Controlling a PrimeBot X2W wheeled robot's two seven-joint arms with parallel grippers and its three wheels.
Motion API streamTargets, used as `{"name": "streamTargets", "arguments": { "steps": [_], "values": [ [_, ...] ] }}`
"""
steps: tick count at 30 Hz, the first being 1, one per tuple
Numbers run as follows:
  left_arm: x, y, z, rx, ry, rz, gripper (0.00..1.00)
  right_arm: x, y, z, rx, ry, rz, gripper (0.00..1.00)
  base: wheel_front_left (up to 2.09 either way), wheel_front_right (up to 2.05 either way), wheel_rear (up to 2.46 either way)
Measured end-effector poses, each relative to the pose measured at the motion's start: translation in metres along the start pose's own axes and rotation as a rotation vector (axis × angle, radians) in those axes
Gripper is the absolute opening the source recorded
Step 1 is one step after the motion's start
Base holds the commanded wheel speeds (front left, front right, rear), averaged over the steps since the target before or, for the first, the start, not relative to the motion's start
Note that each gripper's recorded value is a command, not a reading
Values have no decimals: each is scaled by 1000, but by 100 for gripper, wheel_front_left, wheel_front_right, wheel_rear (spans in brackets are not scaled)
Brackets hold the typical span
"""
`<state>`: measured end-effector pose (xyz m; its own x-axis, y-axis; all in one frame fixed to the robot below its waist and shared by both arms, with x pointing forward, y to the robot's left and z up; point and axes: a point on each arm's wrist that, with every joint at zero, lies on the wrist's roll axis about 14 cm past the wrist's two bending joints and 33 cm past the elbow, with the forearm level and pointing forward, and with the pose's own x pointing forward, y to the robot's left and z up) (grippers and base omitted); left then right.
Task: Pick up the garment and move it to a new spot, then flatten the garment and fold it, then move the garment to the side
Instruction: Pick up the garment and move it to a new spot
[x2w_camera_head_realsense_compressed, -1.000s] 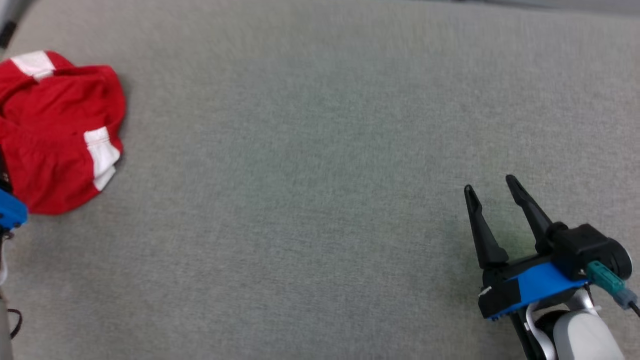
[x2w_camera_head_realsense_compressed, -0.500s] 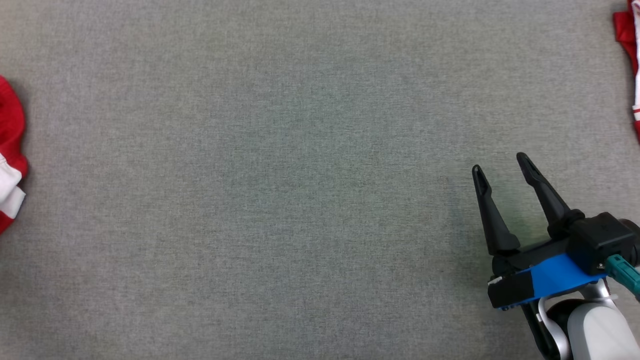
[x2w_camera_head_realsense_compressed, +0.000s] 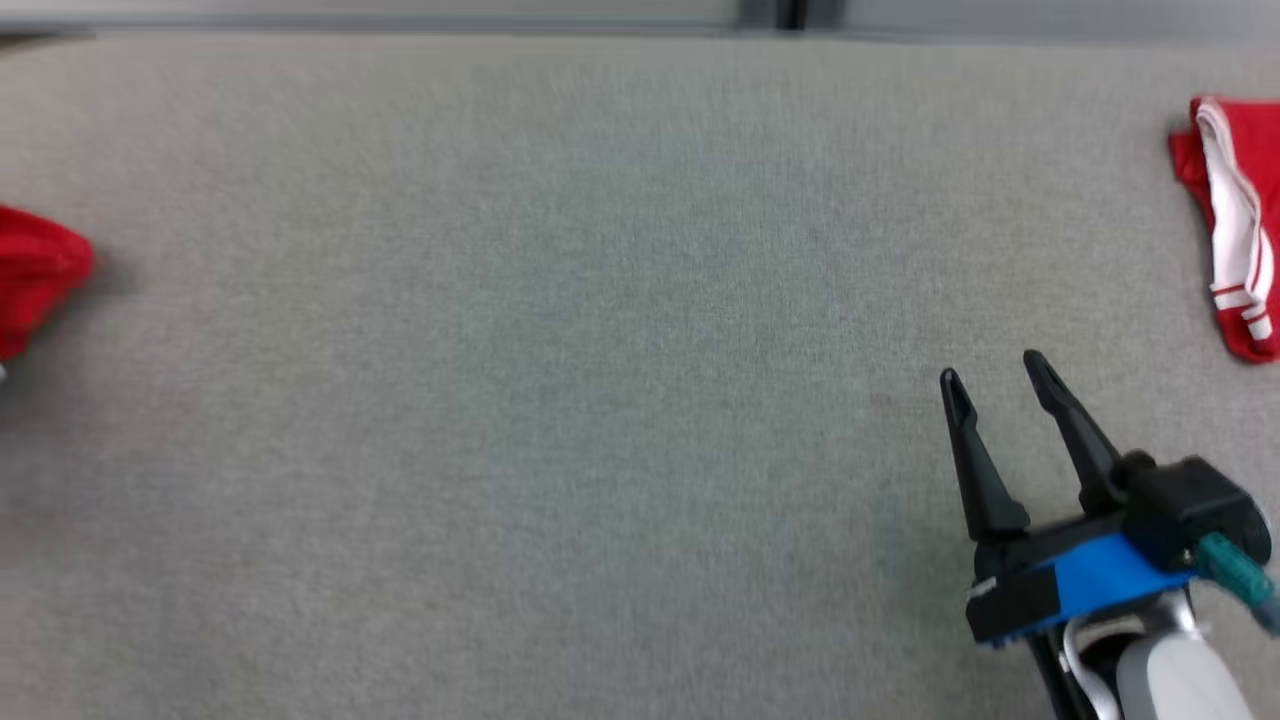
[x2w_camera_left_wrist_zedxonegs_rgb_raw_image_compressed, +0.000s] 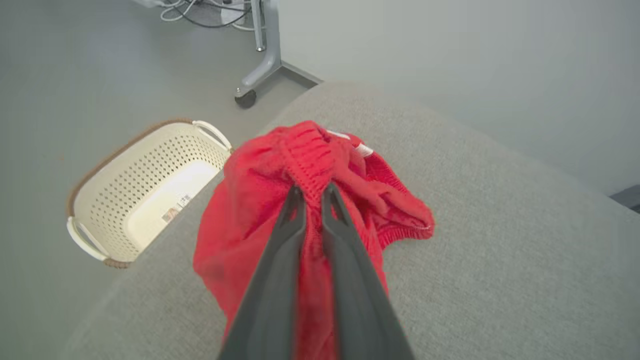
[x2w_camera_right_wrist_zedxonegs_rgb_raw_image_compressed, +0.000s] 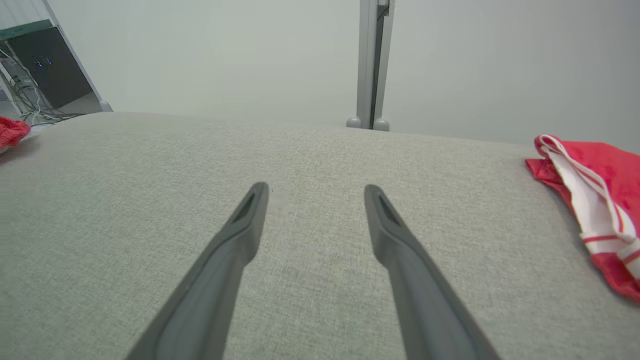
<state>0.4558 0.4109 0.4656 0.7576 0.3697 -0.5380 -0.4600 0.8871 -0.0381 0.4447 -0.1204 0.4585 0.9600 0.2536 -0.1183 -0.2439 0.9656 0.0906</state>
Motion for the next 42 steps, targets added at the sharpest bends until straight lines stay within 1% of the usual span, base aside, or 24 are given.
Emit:
{"name": "streamTargets", "arguments": {
  "steps": [4, 7, 9, 13, 18, 20, 23, 27, 29, 31, 32, 35, 39, 40, 41, 42],
  "values": [
    [-36, -29, 68, 86, -201, -114, 0, -8, 8, 16, 16, -49, 9, 100, 0, 0, 0],
    [-65, -62, 101, 130, -300, -221, 0, -17, 11, 25, 22, -76, 8, 100, 0, 0, 0],
    [-86, -89, 118, 158, -357, -294, 0, -22, 13, 33, 25, -97, 7, 100, 0, 0, 0],
    [-126, -154, 134, 183, -429, -474, 0, -36, 10, 42, 29, -125, -12, 100, 0, 0, 0],
    [-167, -234, 124, 220, -437, -721, 0, -57, -6, 48, 29, -147, -72, 100, 0, 0, 0],
    [-182, -267, 111, 238, -415, -826, 0, -66, -16, 49, 32, -151, -106, 100, 0, 0, 0],
    [-197, -309, 80, 281, -336, -965, 0, -80, -31, 48, 40, -153, -159, 100, 0, 0, 0],
    [-211, -348, 35, 355, -233, -1090, 0, -97, -49, 49, 43, -160, -228, 100, 0, 0, 0],
    [-215, -363, 12, 377, -182, -1140, 0, -104, -56, 49, 44, -162, -255, 100, 0, 0, 0],
    [-218, -377, -15, 359, -110, -1190, 0, -110, -61, 48, 48, -163, -275, 100, 0, 0, 0],
    [-219, -383, -25, 329, -79, -1214, 0, -112, -63, 49, 48, -168, -283, 100, 0, 0, 0],
    [-214, -393, -57, 285, -16, -1231, 0, -117, -69, 48, 59, -172, -304, 100, 0, 0, 0],
    [-190, -387, -112, 305, 61, -1158, 0, -117, -70, 42, 66, -158, -311, 100, 0, 0, 0],
    [-183, -383, -125, 322, 73, -1130, 24, -116, -70, 41, 67, -154, -309, 100, 0, 0, 0],
    [-178, -379, -137, 330, 88, -1105, 64, -115, -70, 40, 68, -152, -309, 100, 0, 0, 0],
    [-173, -375, -148, 347, 102, -1085, 93, -115, -69, 40, 68, -151, -307, 100, 0, 0, 0]
  ]
}}
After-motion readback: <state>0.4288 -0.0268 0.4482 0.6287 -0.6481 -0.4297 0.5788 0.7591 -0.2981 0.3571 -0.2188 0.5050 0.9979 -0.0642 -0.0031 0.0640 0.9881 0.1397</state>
